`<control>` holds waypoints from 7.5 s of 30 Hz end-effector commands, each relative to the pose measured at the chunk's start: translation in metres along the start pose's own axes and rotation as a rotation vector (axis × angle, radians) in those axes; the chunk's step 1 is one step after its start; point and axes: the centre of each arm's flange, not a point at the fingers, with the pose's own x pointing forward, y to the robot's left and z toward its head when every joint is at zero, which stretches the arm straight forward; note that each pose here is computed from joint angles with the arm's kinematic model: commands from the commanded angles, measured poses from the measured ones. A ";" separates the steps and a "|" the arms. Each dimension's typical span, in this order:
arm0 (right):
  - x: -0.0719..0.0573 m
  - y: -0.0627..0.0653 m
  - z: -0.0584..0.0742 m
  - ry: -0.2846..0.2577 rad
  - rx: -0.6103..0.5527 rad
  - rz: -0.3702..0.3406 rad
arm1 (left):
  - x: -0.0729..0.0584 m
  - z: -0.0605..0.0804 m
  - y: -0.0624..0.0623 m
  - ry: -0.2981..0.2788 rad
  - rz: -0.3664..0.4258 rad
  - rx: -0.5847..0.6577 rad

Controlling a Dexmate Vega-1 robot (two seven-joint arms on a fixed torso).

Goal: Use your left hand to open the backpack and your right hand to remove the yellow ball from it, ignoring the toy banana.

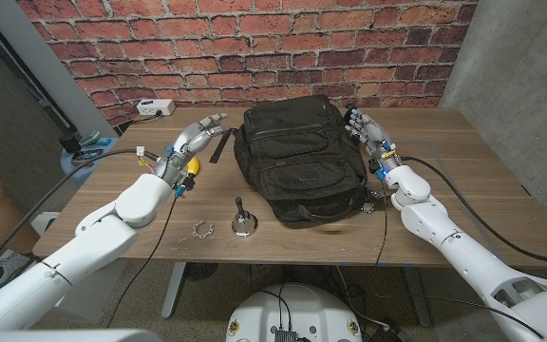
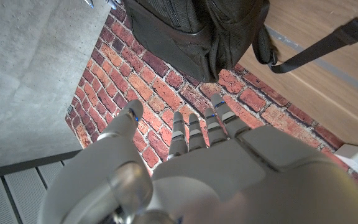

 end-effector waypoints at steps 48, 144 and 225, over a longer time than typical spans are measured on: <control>-0.028 -0.051 0.025 -0.045 0.002 -0.052 | -0.062 0.079 -0.036 -0.214 0.012 0.457; -0.066 -0.088 0.014 -0.135 0.156 -0.155 | -0.127 0.078 -0.097 -0.372 0.033 1.275; -0.077 -0.120 -0.001 -0.159 0.205 -0.178 | -0.107 0.045 -0.132 -0.422 0.168 1.253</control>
